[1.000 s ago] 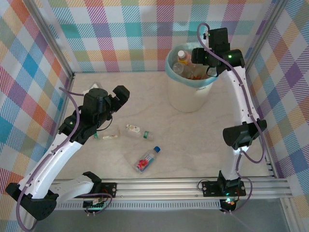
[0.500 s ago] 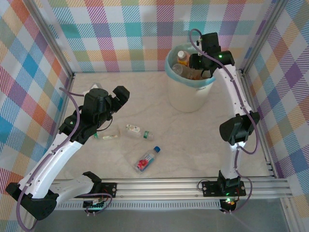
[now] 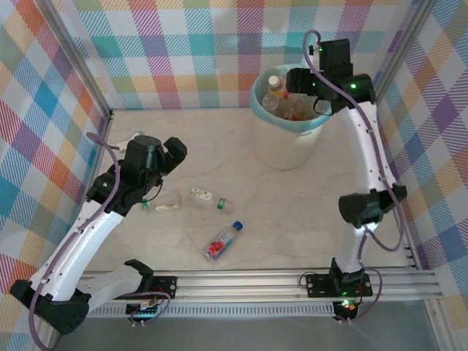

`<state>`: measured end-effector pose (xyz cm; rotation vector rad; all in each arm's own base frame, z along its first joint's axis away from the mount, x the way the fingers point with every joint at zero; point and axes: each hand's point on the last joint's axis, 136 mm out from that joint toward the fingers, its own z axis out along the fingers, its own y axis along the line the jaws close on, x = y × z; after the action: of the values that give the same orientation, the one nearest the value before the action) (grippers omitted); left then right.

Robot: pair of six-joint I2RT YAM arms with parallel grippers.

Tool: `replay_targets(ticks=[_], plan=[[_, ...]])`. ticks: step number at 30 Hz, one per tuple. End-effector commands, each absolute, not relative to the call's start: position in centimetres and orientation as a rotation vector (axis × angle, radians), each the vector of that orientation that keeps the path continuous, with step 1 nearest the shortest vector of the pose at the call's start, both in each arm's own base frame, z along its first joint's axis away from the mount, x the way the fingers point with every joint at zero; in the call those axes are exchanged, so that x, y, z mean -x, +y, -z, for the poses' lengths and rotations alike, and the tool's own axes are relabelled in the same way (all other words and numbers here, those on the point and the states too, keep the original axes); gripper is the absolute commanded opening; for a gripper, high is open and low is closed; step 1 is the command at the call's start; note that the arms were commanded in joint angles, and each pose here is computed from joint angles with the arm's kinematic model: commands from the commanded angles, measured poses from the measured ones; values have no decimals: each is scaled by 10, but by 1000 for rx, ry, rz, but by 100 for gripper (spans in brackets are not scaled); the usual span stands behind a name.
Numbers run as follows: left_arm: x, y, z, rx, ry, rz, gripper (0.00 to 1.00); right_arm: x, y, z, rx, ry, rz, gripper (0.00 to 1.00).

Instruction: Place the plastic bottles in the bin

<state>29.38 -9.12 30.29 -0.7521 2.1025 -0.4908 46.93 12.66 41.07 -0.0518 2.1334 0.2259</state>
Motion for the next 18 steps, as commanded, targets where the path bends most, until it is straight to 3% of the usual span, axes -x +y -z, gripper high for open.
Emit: replay_targets(ticks=[1,5,9,12,18], plan=[[-282,-86,-267,730,2245,432,100,-430,136,-447,67,2033,-309,80],[-276,-88,-229,731,2379,386,100,-393,159,-438,136,1996,-400,80],[-275,-111,-197,781,2479,522,100,-357,184,-417,209,1962,-482,79],[-277,-133,-168,873,2544,636,100,-341,192,-394,220,1983,-511,79],[-288,-158,-139,871,2612,585,100,-329,190,-350,210,2092,-512,80]])
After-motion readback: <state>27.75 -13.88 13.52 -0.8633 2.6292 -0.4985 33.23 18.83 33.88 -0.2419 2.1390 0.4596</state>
